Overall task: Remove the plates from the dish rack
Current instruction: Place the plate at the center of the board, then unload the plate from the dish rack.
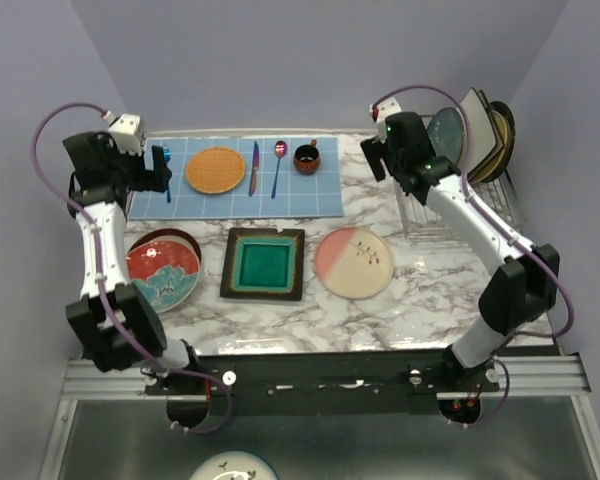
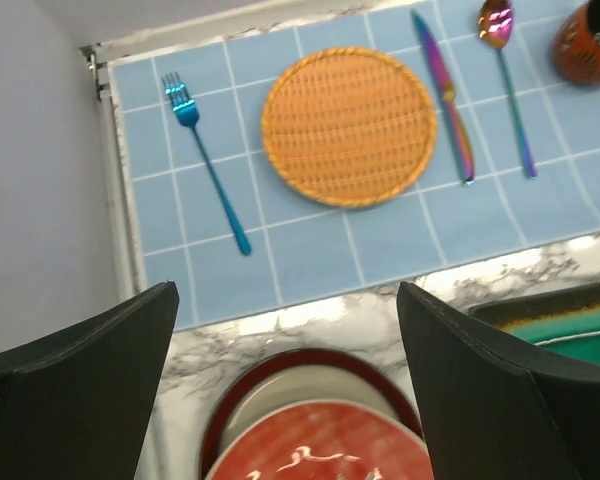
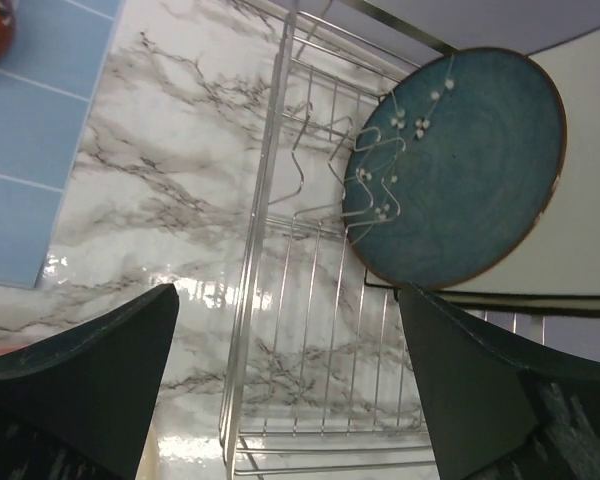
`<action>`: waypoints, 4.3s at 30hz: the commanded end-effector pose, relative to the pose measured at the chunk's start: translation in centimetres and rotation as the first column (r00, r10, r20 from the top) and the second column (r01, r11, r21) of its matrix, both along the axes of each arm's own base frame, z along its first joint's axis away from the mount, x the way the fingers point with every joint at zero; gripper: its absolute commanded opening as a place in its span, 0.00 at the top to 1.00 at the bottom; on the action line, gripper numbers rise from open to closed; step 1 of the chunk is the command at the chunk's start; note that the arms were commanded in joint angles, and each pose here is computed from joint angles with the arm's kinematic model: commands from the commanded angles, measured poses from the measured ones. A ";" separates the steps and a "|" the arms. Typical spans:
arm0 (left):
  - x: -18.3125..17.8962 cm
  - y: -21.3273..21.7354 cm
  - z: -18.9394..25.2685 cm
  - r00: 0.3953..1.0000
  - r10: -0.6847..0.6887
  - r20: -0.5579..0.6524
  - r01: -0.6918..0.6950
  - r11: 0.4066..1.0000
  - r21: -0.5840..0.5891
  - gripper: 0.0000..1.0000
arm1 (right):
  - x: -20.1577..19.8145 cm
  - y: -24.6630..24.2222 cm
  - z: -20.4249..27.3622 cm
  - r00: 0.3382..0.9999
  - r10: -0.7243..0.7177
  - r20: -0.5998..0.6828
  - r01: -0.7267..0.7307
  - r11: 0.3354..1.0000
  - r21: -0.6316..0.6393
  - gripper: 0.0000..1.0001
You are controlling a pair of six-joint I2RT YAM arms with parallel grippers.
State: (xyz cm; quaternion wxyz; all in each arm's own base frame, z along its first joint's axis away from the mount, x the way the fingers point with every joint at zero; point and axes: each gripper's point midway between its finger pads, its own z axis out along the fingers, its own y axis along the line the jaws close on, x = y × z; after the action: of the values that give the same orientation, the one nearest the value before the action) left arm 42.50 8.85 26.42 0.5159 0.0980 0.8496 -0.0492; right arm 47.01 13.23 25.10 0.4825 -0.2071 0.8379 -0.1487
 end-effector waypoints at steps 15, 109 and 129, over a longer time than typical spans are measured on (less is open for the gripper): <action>-4.1 -7.1 -8.8 0.906 0.093 0.413 -0.001 0.976 -0.218 0.01 | -3.7 -3.0 2.3 0.970 -0.079 0.230 0.048 0.989 0.139 0.00; -4.6 -10.4 -14.0 0.887 0.097 0.452 -0.045 0.991 -0.125 0.01 | 6.9 -18.9 -1.9 0.952 -0.304 -0.042 0.305 0.923 0.236 0.27; -4.6 -10.3 -14.0 0.886 0.099 0.453 -0.046 0.991 -0.127 0.01 | 8.5 -19.8 -5.2 0.946 -0.306 -0.109 0.323 0.917 0.232 0.36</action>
State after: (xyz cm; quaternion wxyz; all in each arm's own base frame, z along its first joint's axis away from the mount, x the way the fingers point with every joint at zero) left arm 37.70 -1.73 11.83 0.6983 0.0471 0.7113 -0.0654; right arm 55.19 -6.58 20.56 0.4526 -0.0076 0.8835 -0.1204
